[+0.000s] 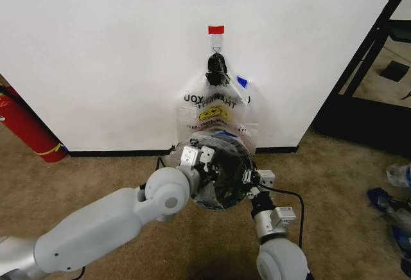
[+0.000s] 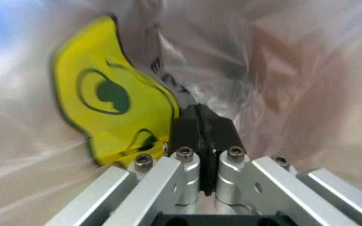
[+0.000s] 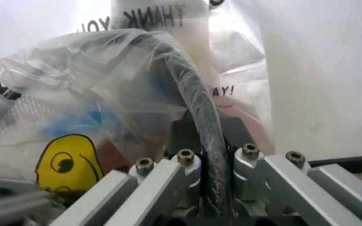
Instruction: Pick up the garbage bag from the wall and place it over the trash bin.
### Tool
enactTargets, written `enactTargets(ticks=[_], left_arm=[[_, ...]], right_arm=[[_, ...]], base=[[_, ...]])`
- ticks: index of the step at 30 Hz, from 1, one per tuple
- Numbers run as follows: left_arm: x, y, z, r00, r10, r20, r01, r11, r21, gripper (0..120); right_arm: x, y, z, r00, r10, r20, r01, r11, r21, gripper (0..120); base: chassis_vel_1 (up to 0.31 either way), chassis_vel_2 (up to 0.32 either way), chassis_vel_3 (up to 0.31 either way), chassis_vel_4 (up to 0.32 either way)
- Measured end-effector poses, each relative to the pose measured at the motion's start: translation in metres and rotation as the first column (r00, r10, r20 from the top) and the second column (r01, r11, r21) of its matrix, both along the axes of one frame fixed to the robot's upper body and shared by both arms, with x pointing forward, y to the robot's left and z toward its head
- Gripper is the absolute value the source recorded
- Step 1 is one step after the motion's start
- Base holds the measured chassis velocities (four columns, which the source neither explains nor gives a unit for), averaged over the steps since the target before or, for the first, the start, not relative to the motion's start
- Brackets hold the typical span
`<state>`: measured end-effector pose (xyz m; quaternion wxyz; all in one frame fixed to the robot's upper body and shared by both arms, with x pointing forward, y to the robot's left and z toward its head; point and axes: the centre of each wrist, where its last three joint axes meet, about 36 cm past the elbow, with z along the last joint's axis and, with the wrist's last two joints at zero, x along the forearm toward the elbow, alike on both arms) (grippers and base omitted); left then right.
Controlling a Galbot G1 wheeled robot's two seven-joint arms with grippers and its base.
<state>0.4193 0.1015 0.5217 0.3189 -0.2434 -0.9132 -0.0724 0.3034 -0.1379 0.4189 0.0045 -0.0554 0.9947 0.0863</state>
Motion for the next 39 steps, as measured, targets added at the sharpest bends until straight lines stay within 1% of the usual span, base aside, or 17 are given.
enactTargets(ticks=[4,9,12,19,24,27,29,32,33,36,39], left_arm=[[0.005,-0.009,-0.005,1.0,-0.012,-0.002,0.012,0.999,0.034,0],[0.01,-0.014,-0.007,1.0,-0.015,-0.003,0.016,0.999,0.042,0],[0.012,-0.017,-0.006,1.0,-0.016,-0.012,0.016,0.999,0.034,0],[0.015,-0.024,0.004,0.999,-0.02,-0.048,0.019,1.0,-0.016,0],[0.017,-0.03,0.007,0.993,-0.032,-0.117,0.025,0.998,-0.062,0],[0.017,-0.03,0.007,0.991,-0.033,-0.127,0.024,0.997,-0.069,0],[0.021,-0.029,0.004,0.994,-0.019,-0.11,0.013,0.998,-0.057,0],[0.028,-0.026,-0.003,0.999,0.008,-0.04,-0.009,1.0,-0.017,0],[0.028,-0.026,-0.003,0.999,0.008,-0.04,-0.009,1.0,-0.017,0],[0.037,-0.025,-0.008,0.999,0.03,0.012,-0.03,0.999,0.017,0],[0.042,-0.025,-0.012,0.998,0.044,0.042,-0.045,0.998,0.039,0]], right_arm=[[-0.002,0.001,0.0,1.0,0.007,0.012,-0.007,1.0,-0.01,1],[-0.002,0.002,0.001,1.0,0.012,0.021,-0.011,1.0,-0.012,1],[-0.003,0.002,0.001,1.0,0.013,0.024,-0.013,1.0,-0.013,1],[-0.002,0.004,-0.003,1.0,0.016,0.022,-0.016,1.0,-0.019,1],[-0.004,0.006,-0.003,1.0,0.019,0.019,-0.018,1.0,-0.015,1],[-0.005,0.006,-0.003,1.0,0.019,0.018,-0.019,1.0,-0.012,1],[-0.006,0.005,-0.003,1.0,0.019,0.016,-0.019,1.0,-0.007,1],[-0.007,0.005,-0.001,1.0,0.02,0.018,-0.02,1.0,-0.004,1],[-0.007,0.005,-0.001,1.0,0.02,0.018,-0.02,1.0,-0.004,1],[-0.008,0.006,0.0,1.0,0.024,0.019,-0.024,1.0,0.0,1],[-0.009,0.007,0.001,0.999,0.028,0.019,-0.028,1.0,0.003,1]], base=[[0.0,0.0,0.0,0.0],[0.0,0.0,0.0,0.0],[0.0,0.0,0.0,0.0],[0.0,0.0,0.0,0.0],[0.0,0.0,0.0,0.0],[0.0,0.0,0.0,0.0],[0.0,0.0,0.0,0.0],[0.0,0.0,0.0,0.0],[0.0,0.0,0.0,0.0],[0.0,0.0,0.0,0.0],[0.0,0.0,0.0,0.0]])
